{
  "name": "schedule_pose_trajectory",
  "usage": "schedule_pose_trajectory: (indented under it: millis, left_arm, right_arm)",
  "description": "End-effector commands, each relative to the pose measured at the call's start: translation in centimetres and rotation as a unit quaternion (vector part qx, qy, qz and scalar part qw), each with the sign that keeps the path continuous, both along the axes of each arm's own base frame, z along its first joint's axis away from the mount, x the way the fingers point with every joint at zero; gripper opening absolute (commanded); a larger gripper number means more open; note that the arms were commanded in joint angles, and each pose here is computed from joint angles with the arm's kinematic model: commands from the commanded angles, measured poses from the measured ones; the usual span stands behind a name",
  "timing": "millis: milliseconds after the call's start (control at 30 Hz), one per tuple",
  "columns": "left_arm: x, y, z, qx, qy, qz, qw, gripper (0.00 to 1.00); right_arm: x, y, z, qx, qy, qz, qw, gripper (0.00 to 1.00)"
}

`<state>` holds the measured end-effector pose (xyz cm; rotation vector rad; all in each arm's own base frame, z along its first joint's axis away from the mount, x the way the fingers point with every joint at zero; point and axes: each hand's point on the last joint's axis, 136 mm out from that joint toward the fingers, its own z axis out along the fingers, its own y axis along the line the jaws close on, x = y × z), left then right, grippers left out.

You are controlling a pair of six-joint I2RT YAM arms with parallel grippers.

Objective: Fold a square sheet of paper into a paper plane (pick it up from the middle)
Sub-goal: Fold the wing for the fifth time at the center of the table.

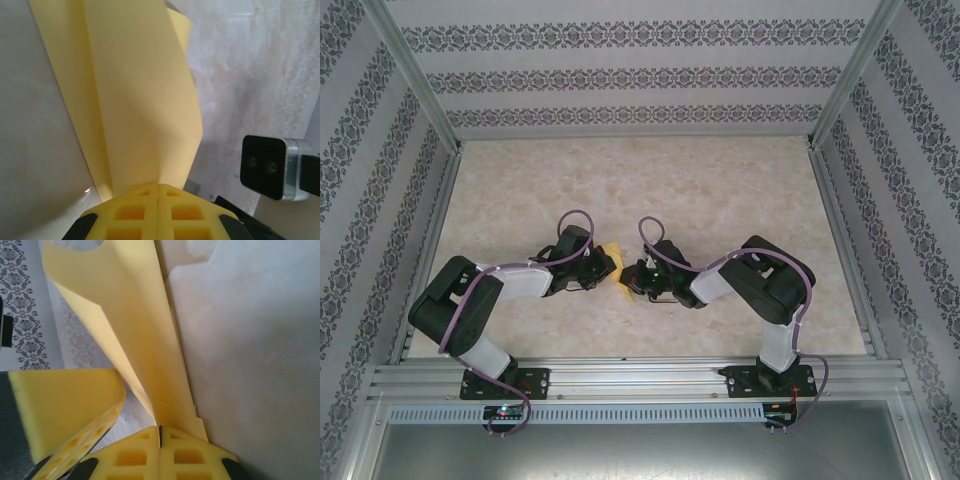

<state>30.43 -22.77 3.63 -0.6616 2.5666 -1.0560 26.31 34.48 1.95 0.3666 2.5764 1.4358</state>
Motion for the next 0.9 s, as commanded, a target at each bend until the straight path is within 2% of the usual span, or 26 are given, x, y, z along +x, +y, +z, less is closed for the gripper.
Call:
schedule_pose_trajectory:
  millis: [0, 333, 567, 733, 867]
  left_arm:
    - [1.3, -0.6, 1.0, -0.018, -0.026, 0.003, 0.999, 0.00]
    - [1.8, -0.6, 0.7, -0.007, -0.028, -0.004, 1.000, 0.00]
    - [0.4, 1.0, -3.7, 0.037, 0.054, 0.021, 0.998, 0.00]
    - [-0.7, 1.6, -5.4, 0.049, 0.091, 0.030, 0.994, 0.00]
    - [-1.1, 2.2, -5.7, 0.062, 0.098, 0.033, 0.993, 0.00]
  right_arm:
    - [-0.5, -1.3, -3.0, -0.038, 0.041, -0.013, 0.998, 0.00]
    - [-0.6, -1.2, -3.2, -0.039, 0.046, -0.009, 0.998, 0.00]
    - [-0.6, -1.2, -3.0, -0.040, 0.041, -0.007, 0.998, 0.01]
    - [-0.6, -1.3, -2.0, -0.045, 0.029, 0.001, 0.999, 0.06]
    - [-0.9, -2.0, -1.3, -0.059, 0.025, 0.006, 0.998, 0.18]
